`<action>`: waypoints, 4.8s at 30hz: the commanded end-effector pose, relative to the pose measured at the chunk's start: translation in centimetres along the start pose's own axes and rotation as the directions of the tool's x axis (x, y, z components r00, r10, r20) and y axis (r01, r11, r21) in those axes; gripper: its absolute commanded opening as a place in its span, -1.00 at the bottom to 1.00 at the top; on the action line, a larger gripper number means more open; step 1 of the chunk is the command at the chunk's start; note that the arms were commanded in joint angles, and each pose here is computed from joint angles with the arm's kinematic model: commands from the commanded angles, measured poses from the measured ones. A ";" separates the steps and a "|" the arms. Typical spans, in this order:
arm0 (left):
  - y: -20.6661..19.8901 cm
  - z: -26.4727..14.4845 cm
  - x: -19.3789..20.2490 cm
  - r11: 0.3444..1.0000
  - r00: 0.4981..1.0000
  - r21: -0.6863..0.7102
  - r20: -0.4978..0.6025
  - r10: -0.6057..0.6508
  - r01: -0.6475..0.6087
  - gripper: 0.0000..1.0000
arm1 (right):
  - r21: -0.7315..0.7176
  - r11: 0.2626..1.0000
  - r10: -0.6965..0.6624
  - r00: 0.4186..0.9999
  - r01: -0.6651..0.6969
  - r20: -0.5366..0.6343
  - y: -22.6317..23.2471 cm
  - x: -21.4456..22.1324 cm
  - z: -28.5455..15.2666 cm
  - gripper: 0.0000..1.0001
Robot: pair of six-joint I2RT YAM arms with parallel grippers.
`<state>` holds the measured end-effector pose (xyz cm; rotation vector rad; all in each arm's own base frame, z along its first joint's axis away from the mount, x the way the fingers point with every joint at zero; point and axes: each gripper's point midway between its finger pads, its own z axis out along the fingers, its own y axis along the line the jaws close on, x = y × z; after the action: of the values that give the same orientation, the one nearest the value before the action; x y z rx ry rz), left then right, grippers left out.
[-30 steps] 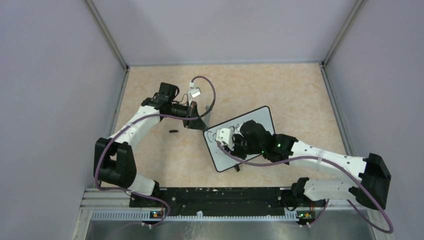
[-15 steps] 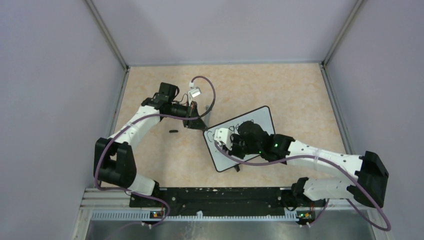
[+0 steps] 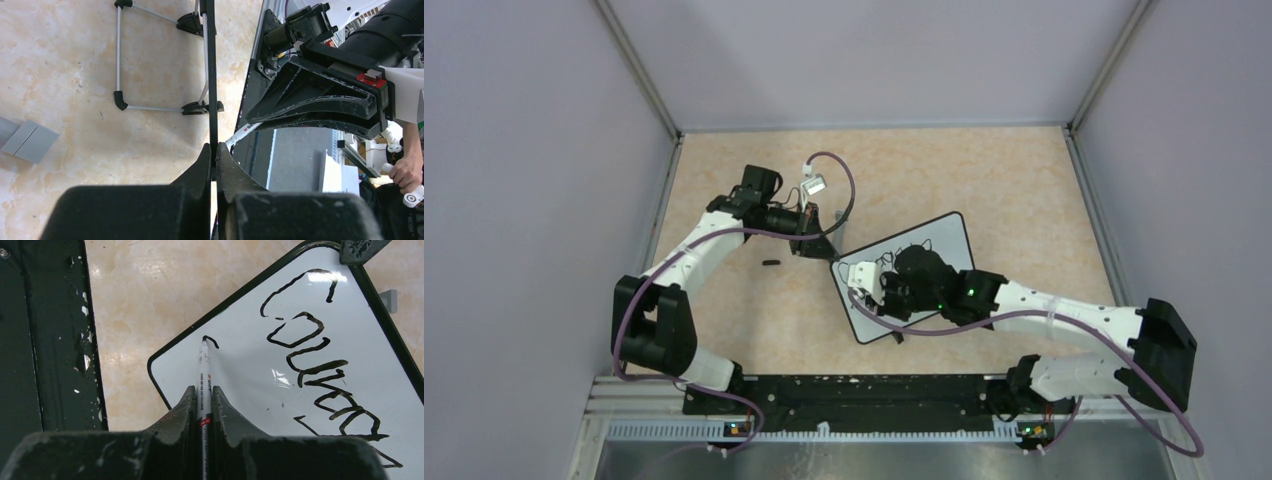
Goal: Write a sentence on the whiteboard
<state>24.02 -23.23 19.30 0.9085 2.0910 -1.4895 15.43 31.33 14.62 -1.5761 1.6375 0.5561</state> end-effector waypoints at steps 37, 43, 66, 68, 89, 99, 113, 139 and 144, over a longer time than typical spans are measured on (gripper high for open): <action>0.6 0.5 0.3 0.999 0.999 -0.008 -0.011 0.034 -0.034 -1.00 | 0.163 0.987 -0.027 0.997 0.014 0.076 -3.2 -3.4 -2.4 -1.00; 0.6 0.5 0.3 0.999 0.999 -0.009 -0.012 0.033 -0.033 -1.00 | 0.124 0.992 -0.028 0.999 0.024 0.031 -2.4 -1.8 -1.7 -1.00; 0.8 0.6 0.3 1.000 0.999 -0.008 -0.015 0.029 -0.029 -1.00 | -0.010 0.999 -0.039 0.999 0.038 -0.015 0.4 0.4 -1.2 -1.00; 0.9 0.6 0.3 1.000 0.999 -0.010 -0.016 0.029 -0.029 -1.00 | 0.008 0.999 -0.039 0.999 0.039 0.000 0.1 -0.2 -1.4 -1.00; 0.8 0.5 0.4 0.999 0.999 -0.012 -0.016 0.032 -0.032 -1.00 | 0.150 0.988 0.021 0.999 -0.026 0.037 -3.5 -1.6 -2.2 -1.00; 0.9 0.5 0.5 0.999 0.999 -0.017 -0.018 0.029 -0.029 -1.00 | 0.154 0.987 0.039 0.999 -0.038 -0.001 -3.4 0.0 -2.8 -1.00; 1.0 0.6 0.5 1.000 1.000 -0.018 -0.019 0.025 -0.025 -1.00 | 0.022 1.000 0.013 0.998 -0.012 -0.065 -0.8 2.0 -1.5 -1.00; 0.8 0.5 0.5 0.999 0.999 -0.016 -0.016 0.036 -0.036 -1.00 | 0.114 0.992 0.051 0.999 -0.051 -0.001 -2.5 0.1 -3.7 -1.00; 0.8 0.5 0.5 0.999 0.999 -0.012 -0.016 0.034 -0.034 -1.00 | 0.138 0.989 0.052 0.999 -0.051 -0.003 -3.0 0.2 -3.5 -1.00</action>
<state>24.06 -23.21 19.25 0.9153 2.0865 -1.4828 16.15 27.21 15.52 -1.5152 1.7205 0.4638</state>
